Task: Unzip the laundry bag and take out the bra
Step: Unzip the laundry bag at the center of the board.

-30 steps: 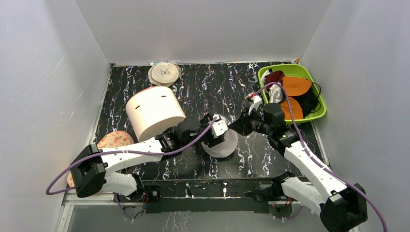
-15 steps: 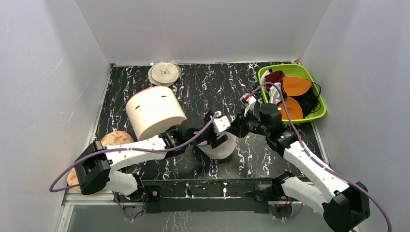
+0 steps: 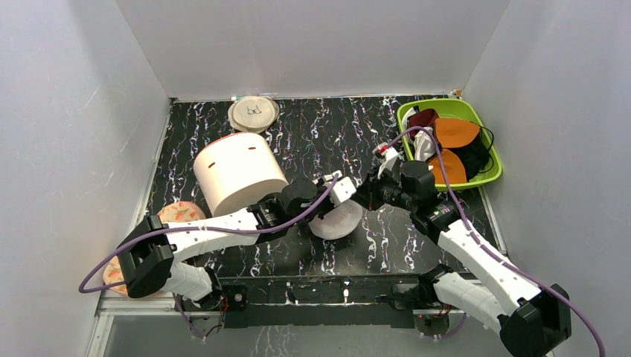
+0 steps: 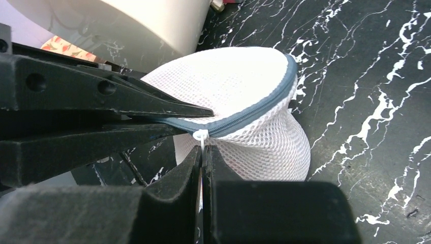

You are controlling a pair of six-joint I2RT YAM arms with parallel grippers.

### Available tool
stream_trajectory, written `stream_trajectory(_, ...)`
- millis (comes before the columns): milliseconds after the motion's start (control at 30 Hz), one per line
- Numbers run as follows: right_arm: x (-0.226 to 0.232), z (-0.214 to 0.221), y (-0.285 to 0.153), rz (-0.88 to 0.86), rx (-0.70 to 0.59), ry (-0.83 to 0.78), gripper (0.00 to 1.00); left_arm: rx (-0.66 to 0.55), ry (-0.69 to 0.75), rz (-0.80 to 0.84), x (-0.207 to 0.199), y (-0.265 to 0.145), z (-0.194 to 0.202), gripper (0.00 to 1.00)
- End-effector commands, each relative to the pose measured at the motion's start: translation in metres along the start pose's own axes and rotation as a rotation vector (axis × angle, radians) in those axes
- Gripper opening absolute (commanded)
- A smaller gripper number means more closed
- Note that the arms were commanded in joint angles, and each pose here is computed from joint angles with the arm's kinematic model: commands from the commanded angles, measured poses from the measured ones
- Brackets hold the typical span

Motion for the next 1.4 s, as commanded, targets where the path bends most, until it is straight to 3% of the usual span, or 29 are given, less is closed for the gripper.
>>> stream_trajectory(0, 0.001, -0.030, -0.007, 0.061, -0.121, -0.028, 0.00, -0.029, 0.030, -0.110, 0.025, -0.010, -0.014, 0.04)
stream_trajectory(67, -0.006, -0.031, -0.007, 0.109, -0.136, -0.010, 0.00, -0.035, 0.038, -0.126, 0.028, -0.012, -0.015, 0.00)
stream_trajectory(400, -0.035, -0.032, -0.003, 0.268, -0.138, 0.051, 0.00, -0.108, 0.097, -0.093, 0.027, -0.024, -0.026, 0.00)
stream_trajectory(633, -0.013, -0.043, -0.005, 0.136, -0.141, -0.020, 0.00, -0.076, 0.098, -0.087, 0.025, -0.019, -0.021, 0.00)
stream_trajectory(700, -0.001, -0.045, -0.006, 0.064, -0.135, -0.055, 0.00, -0.061, 0.085, -0.076, 0.023, -0.016, -0.019, 0.15)
stream_trajectory(900, 0.016, -0.042, -0.005, -0.049, -0.105, -0.076, 0.00, -0.079, 0.063, -0.045, 0.018, -0.016, -0.023, 0.39)
stream_trajectory(1067, 0.023, -0.041, -0.005, -0.090, -0.096, -0.073, 0.00, -0.141, 0.019, -0.008, 0.013, -0.021, -0.035, 0.67)
stream_trajectory(1200, 0.028, -0.040, -0.004, -0.117, -0.090, -0.071, 0.00, -0.151, 0.003, 0.014, 0.009, -0.019, -0.035, 0.71)
stream_trajectory(1367, 0.032, -0.037, -0.002, -0.145, -0.083, -0.067, 0.00, -0.087, 0.000, -0.029, 0.014, -0.012, -0.025, 0.65)
Point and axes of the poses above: each gripper's point midway between its finger pads, its own y axis out along the fingers, its own x axis along the line the jaws close on, z = x × y, the point moved 3 cm from there along -y, back along the fingers, and after that the axes turned 10 degrees about y, right-handed, at the moved point
